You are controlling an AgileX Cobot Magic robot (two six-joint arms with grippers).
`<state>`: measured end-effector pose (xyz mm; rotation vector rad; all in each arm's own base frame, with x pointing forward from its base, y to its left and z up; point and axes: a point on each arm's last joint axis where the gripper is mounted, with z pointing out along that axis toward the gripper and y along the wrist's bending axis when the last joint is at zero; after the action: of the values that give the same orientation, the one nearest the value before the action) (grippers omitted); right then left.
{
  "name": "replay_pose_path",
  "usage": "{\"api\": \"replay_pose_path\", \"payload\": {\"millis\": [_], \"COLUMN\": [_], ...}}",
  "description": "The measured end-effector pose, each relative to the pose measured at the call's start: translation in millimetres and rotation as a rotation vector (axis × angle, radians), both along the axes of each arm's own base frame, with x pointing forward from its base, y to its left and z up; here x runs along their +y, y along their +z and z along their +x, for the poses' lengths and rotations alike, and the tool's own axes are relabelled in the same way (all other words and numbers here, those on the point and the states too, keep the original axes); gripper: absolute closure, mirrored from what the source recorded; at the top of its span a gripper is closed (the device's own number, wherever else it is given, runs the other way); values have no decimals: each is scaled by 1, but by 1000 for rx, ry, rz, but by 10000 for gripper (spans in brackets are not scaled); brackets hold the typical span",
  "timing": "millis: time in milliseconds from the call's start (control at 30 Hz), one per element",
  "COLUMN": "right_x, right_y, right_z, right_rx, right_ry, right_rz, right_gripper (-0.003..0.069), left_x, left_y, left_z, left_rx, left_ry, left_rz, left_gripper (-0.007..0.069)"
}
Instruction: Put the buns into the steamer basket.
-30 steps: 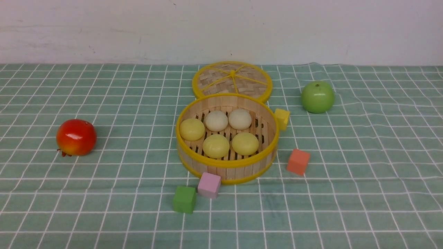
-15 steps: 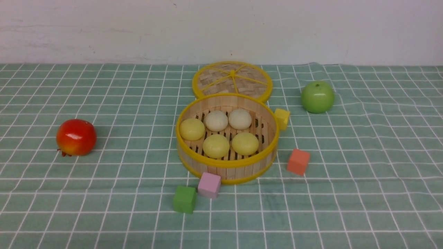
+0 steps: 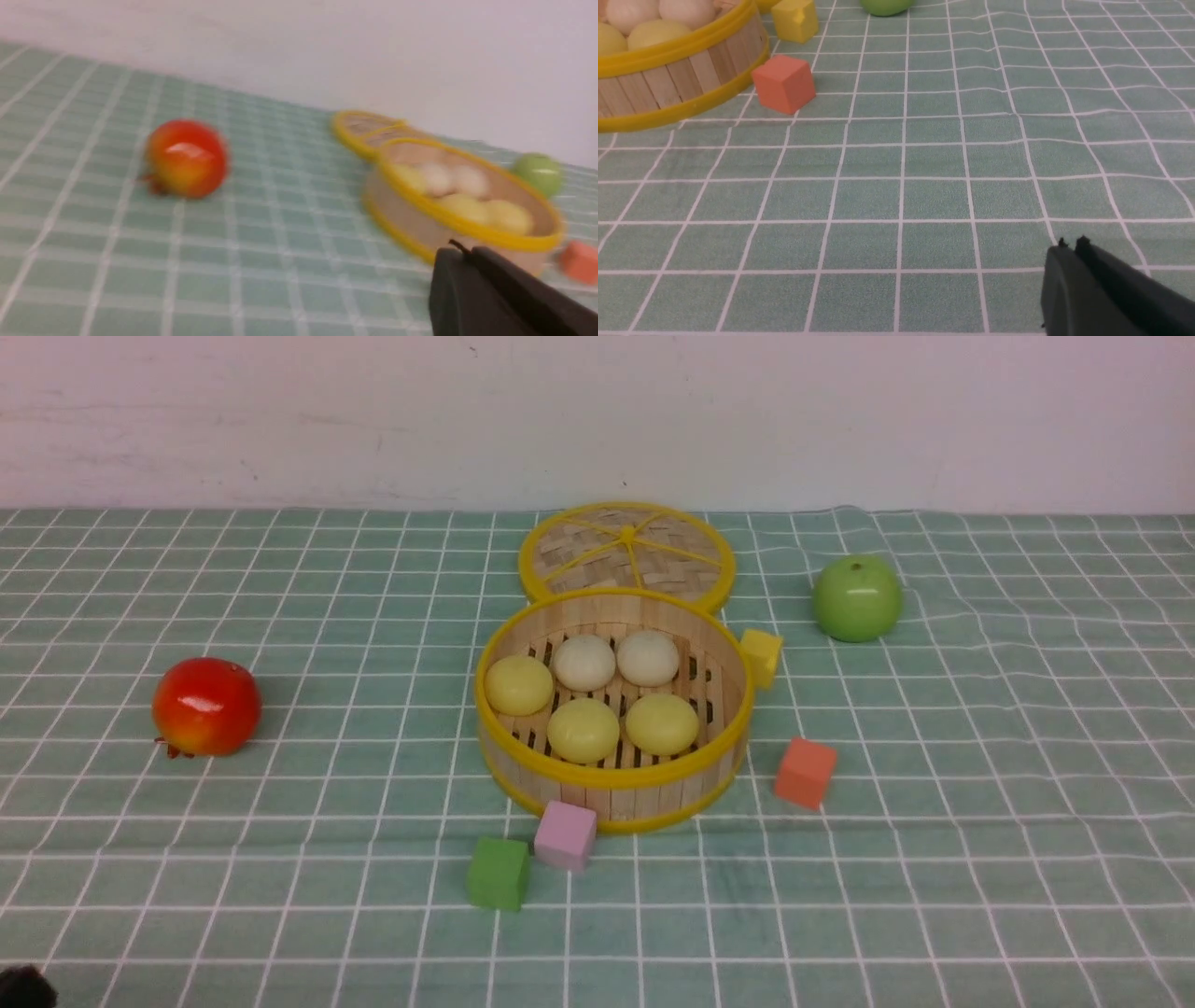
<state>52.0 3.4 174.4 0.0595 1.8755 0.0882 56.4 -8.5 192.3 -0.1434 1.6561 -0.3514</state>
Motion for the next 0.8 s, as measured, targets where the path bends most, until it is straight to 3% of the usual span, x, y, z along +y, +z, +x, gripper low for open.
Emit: {"api": "replay_pose_path", "payload": {"millis": [33,133,800], "right_x": [0,0,0], "right_y": [0,0,0], "right_z": [0,0,0], "right_rx": [-1,-1,-1], "right_ry": [0,0,0], "right_rz": [0,0,0], "right_gripper": [650,648,637], "left_x": [2,3,3], "left_y": [-11,-23,-23], "left_z": [-2,-4,-4], "left_rx": [113,224,227], "left_ry": [30,33,36], "left_rz": [25,49,44], "left_gripper": [639,639,639]}}
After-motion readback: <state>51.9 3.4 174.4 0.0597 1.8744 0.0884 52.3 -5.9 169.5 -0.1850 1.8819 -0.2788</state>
